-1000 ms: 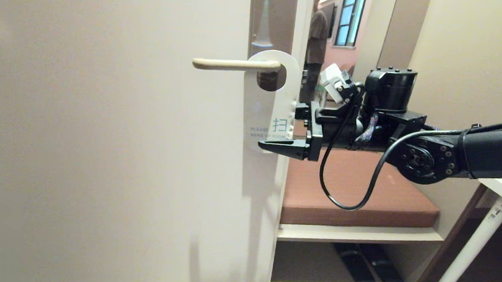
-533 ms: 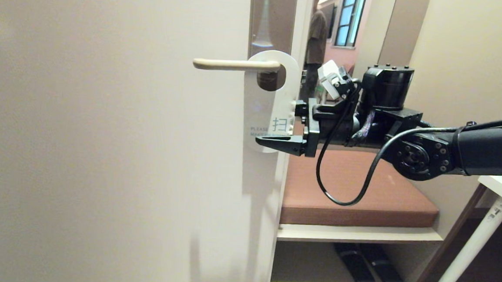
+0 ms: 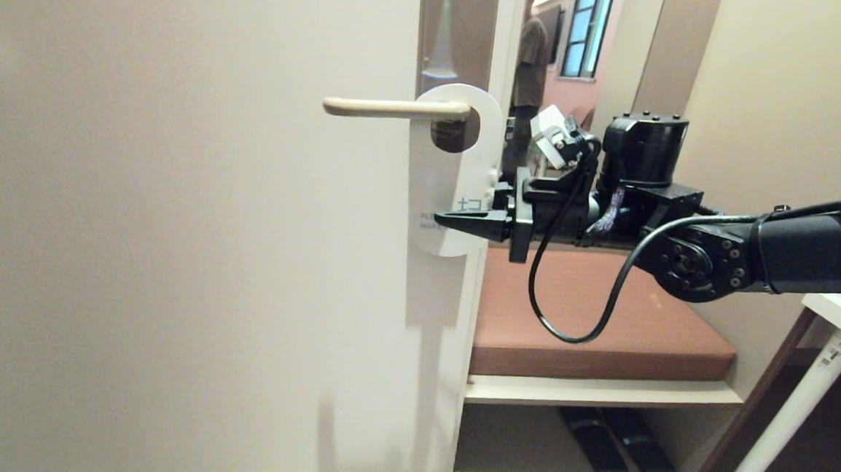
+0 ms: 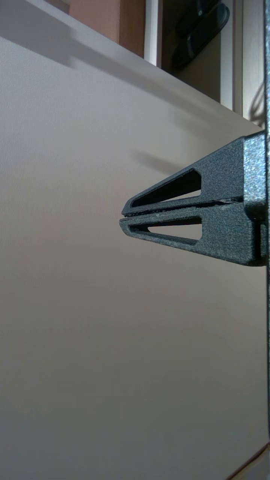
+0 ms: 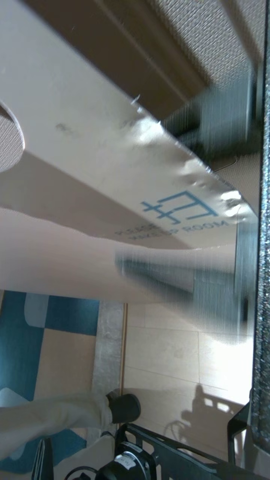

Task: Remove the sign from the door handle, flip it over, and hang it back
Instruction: Take down the sign

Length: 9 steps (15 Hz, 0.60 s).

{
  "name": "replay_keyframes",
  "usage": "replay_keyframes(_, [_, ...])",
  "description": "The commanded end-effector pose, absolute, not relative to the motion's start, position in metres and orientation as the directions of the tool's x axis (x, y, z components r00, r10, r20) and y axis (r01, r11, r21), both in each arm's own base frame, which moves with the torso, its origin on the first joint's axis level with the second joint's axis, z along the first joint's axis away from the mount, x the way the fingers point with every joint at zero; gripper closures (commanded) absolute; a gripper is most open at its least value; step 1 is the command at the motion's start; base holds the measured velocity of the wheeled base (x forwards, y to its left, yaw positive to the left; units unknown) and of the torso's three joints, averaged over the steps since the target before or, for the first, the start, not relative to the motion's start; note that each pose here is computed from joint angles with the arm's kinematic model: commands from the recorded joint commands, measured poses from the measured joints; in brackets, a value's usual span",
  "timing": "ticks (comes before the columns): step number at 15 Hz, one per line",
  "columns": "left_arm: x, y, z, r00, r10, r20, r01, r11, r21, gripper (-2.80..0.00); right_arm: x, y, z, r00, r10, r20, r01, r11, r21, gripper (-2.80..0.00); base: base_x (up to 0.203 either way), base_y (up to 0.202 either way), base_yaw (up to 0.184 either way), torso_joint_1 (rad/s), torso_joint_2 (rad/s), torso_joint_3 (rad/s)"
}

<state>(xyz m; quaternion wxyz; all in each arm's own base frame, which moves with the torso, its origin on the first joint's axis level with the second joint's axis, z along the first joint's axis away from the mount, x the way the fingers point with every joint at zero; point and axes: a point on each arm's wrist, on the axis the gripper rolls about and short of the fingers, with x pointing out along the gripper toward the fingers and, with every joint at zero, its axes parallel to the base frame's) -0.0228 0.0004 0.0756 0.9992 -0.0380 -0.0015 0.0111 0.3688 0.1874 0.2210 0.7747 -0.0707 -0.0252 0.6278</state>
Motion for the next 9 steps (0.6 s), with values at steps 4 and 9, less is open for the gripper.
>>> replay_keyframes(4, [-0.0228,0.0004,0.0756,1.000,0.023,0.002,-0.023,0.997,-0.077,0.00,0.3690,0.1875,0.2200,0.205,0.977,-0.050,-0.970,0.196,-0.142,0.00,0.000,0.000,0.000,0.000,0.00,0.000])
replay_keyframes(9, [-0.0228,0.0004,0.0756,1.000,0.023,0.002,-0.023,0.997,-0.077,0.00,0.3697,0.1881,0.2198,0.253,0.966,-0.053,-0.959,0.243,-0.146,0.00,0.000,0.000,0.000,0.000,0.00,0.000])
